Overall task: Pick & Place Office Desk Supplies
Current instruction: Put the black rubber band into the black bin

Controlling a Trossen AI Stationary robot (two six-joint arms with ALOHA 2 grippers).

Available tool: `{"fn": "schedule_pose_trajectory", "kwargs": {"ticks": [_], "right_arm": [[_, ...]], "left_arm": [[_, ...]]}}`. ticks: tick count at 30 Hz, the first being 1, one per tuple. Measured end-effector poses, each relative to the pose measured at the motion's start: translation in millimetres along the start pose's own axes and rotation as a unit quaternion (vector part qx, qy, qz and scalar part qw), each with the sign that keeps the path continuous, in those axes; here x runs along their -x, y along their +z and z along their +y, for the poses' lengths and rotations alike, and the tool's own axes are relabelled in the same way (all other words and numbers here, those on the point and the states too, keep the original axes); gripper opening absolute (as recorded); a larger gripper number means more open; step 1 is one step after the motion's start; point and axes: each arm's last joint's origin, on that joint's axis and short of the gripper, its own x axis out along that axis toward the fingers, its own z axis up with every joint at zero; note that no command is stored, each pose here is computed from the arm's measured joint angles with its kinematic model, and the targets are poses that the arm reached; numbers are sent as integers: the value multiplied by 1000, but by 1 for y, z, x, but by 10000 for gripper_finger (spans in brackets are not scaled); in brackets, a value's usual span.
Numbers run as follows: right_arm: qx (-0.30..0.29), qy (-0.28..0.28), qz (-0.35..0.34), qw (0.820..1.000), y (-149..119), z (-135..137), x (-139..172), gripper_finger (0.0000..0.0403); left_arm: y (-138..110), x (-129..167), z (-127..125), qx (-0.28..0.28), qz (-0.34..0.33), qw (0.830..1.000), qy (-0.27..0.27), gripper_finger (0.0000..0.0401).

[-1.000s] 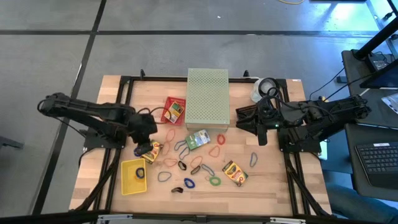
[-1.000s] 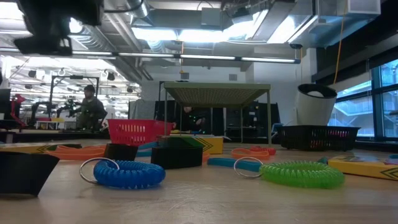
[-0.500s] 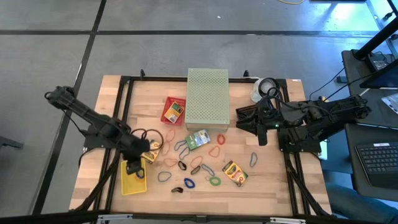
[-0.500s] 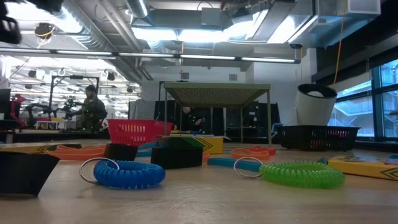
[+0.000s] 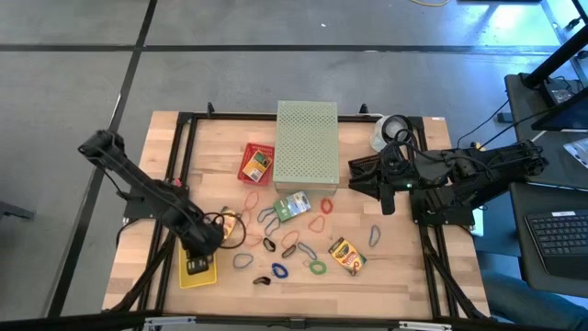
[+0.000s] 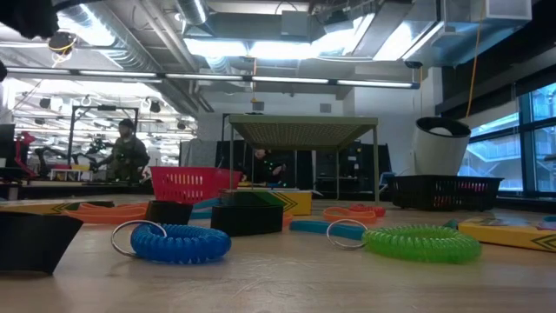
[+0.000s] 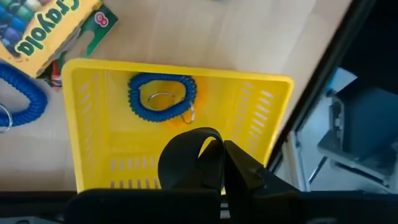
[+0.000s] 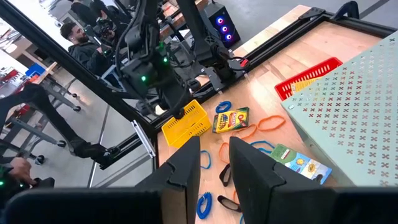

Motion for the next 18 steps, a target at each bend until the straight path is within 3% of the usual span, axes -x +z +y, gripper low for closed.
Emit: {"fn": "schedule_pose_trajectory", "kwargs": {"ticks": [6, 11, 14, 18], "right_arm": [[0, 0, 0, 1000, 0, 0, 0, 86], [0, 0, 0, 1000, 0, 0, 0, 86], [2, 0, 0, 1000, 0, 0, 0, 86], [3, -2, -2, 1000, 0, 0, 0, 86]], "left_arm": [[6, 0, -7, -18, -30, 999, -23, 2], [21, 38, -24, -50, -173, 984, -13, 2], [39, 73, -35, -66, -303, 951, 0, 2], [75, 127, -40, -96, -485, 869, 22, 2]]}}
